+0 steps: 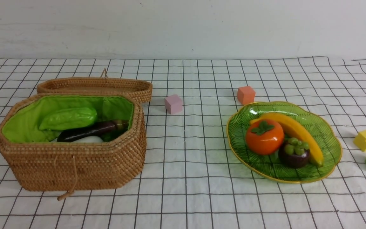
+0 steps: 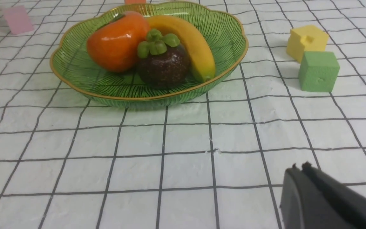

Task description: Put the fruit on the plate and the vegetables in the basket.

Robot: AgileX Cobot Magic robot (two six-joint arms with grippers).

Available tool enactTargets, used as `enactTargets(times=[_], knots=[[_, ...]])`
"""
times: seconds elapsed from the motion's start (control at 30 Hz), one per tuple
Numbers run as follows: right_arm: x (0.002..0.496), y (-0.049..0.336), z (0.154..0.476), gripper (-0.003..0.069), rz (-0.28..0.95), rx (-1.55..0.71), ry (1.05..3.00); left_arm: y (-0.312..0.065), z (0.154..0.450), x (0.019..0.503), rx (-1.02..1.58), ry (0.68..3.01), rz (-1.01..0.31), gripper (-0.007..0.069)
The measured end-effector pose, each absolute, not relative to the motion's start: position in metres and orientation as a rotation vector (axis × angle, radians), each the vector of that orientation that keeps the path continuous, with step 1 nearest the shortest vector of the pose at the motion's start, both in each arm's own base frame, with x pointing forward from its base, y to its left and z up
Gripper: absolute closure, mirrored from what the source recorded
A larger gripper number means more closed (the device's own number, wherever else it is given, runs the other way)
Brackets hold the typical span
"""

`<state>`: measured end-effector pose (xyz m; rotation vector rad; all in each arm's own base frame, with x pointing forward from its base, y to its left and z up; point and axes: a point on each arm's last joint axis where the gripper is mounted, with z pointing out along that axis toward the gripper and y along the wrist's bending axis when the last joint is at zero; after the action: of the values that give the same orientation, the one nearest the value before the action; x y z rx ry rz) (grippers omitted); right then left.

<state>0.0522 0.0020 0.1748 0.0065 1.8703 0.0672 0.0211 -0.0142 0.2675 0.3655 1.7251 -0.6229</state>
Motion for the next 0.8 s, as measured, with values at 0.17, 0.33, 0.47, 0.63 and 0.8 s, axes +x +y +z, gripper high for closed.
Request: enactTargets(times=[0.17, 0.33, 0.47, 0.63, 0.8], knots=[[0.052, 0.002, 0.175, 0.0666, 0.067, 0.007, 1.87, -0.014, 0.268, 0.021, 0.366, 1.725, -0.623, 0.0559], [0.052, 0.002, 0.175, 0.0664, 0.067, 0.007, 1.87, -0.014, 0.268, 0.021, 0.366, 1.725, -0.623, 0.0557], [0.052, 0.002, 0.175, 0.0661, 0.068, 0.007, 1.87, -0.014, 0.268, 0.021, 0.366, 1.725, -0.623, 0.0554], [0.052, 0.002, 0.175, 0.0657, 0.068, 0.007, 1.87, -0.015, 0.263, 0.023, 0.355, 1.732, -0.611, 0.0554], [0.052, 0.002, 0.175, 0.0655, 0.068, 0.007, 1.87, -0.015, 0.254, 0.032, 0.196, 1.69, -0.493, 0.0555]])
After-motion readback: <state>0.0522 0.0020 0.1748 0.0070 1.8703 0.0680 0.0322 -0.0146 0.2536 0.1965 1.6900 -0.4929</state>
